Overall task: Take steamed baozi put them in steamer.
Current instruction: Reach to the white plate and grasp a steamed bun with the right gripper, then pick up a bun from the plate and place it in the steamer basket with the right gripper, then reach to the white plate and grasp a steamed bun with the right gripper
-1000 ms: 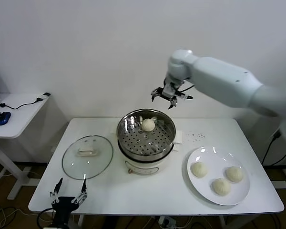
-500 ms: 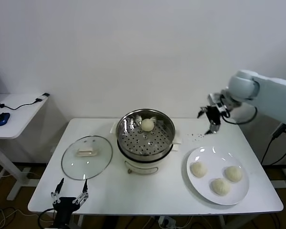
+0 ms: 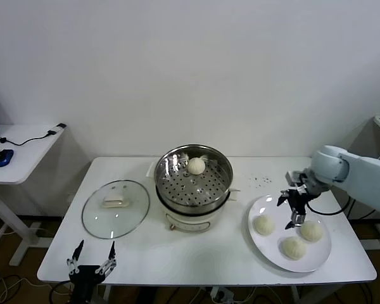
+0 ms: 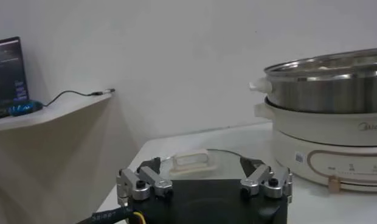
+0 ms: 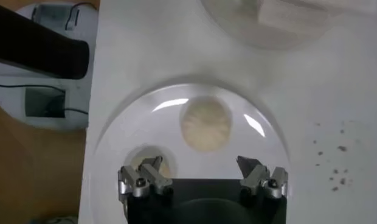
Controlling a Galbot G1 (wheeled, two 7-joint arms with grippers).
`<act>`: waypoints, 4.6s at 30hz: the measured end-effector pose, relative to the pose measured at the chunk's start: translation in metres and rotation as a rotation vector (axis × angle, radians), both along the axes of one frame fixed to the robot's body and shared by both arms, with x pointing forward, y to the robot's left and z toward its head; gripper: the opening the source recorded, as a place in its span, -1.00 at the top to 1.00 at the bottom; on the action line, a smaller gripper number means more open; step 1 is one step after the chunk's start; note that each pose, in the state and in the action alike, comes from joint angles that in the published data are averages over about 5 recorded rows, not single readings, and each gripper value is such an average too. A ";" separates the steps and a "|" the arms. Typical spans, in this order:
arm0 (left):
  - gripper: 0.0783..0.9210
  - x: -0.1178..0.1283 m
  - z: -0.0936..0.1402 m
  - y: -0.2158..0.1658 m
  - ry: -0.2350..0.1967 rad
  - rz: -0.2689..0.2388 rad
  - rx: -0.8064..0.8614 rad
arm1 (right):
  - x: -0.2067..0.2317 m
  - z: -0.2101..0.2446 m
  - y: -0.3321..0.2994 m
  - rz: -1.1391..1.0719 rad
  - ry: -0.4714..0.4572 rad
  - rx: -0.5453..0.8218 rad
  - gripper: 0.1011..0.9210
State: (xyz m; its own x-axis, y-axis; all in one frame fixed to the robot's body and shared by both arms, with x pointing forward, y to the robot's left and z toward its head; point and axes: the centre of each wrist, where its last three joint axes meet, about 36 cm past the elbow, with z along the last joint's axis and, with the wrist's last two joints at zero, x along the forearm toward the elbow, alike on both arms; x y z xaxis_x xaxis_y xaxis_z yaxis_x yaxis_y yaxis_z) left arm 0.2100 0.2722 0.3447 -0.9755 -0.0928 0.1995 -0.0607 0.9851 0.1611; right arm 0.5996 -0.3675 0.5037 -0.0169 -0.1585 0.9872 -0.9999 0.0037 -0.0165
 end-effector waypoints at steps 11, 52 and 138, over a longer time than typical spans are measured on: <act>-0.77 -0.001 -0.002 -0.001 0.006 0.002 0.001 | 0.011 -0.040 0.021 -0.008 -0.002 0.001 -0.76; -0.77 -0.006 -0.005 -0.006 0.022 -0.028 -0.003 | 0.070 0.122 0.033 -0.023 -0.105 0.041 -0.14; -0.77 -0.006 0.011 -0.009 -0.010 -0.058 0.023 | 0.086 0.177 0.158 0.128 -0.123 0.023 -0.76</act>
State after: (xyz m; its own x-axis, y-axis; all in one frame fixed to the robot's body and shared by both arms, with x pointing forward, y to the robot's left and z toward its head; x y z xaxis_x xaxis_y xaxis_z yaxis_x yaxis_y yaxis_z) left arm 0.2043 0.2634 0.3554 -0.9812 -0.0404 0.1887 -0.0051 0.9830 0.1836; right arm 0.6857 -0.2093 0.6803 -0.1153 -0.1901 0.9750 -0.9827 -0.1215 -0.1399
